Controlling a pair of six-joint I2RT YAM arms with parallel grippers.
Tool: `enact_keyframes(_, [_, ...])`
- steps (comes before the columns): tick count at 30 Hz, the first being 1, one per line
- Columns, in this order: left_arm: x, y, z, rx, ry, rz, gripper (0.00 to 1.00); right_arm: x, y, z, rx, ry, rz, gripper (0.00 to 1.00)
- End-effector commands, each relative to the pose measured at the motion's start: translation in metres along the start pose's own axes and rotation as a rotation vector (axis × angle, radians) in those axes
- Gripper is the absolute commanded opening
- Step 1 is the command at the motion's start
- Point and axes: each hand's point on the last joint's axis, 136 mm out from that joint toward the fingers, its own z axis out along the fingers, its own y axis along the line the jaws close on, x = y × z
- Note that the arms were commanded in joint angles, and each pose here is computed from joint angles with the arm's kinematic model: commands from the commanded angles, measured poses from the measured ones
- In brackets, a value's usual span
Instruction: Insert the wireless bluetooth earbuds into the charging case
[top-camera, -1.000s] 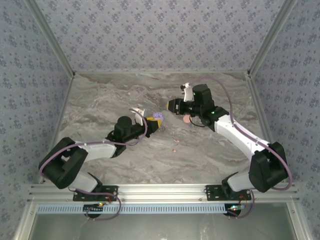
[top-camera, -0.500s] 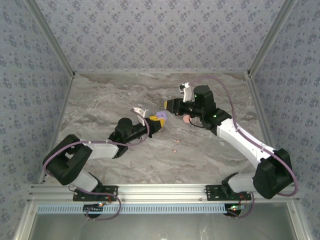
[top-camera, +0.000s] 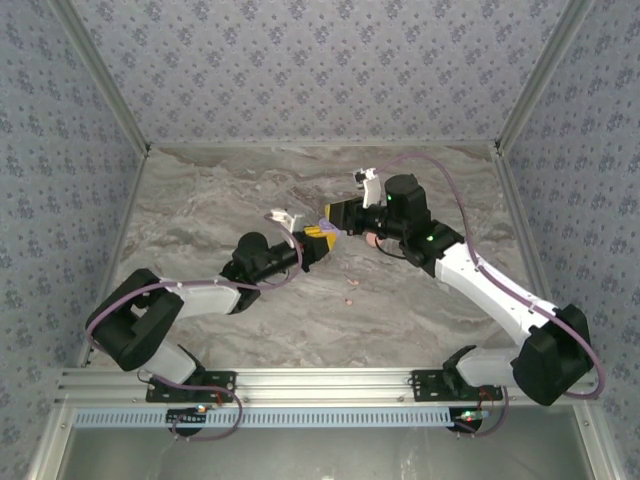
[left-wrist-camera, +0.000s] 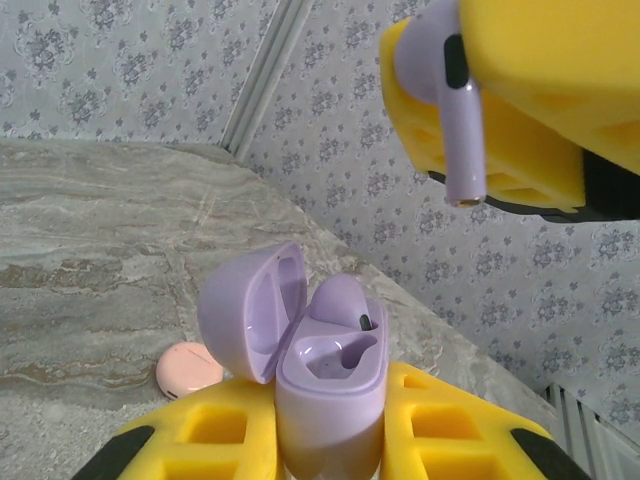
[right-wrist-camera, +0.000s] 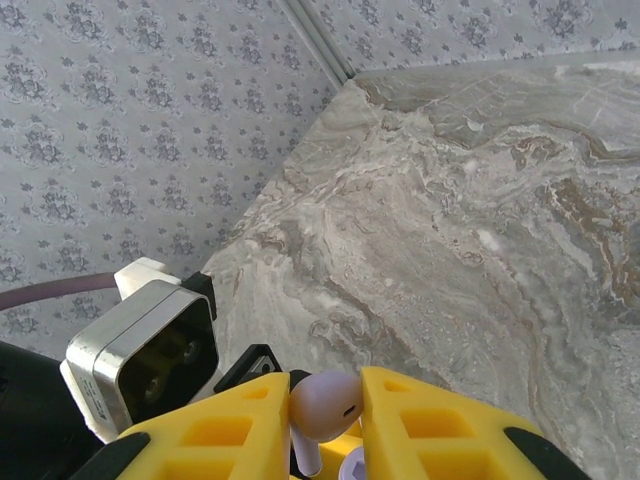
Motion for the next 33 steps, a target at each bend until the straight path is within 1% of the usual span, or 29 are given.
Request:
enact_keyframes(1, [-0.033,-0.022,0.001,0.059,-0.082,0.023,0.21,-0.006,0.005,-0.008,0.018,-0.028,-0.047,0.25])
enact_keyframes(17, [-0.049,-0.036,-0.002,0.075,-0.103,0.029,0.21,-0.003,0.007,-0.009,0.023,-0.019,-0.072,0.26])
enact_keyframes(21, [-0.049,-0.036,-0.001,0.063,-0.092,0.031,0.21,-0.003,0.007,-0.009,0.023,-0.022,-0.073,0.26])
enact_keyframes(33, [-0.052,-0.036,-0.004,0.051,-0.107,0.026,0.21,-0.001,0.005,-0.010,0.034,-0.017,-0.079,0.26])
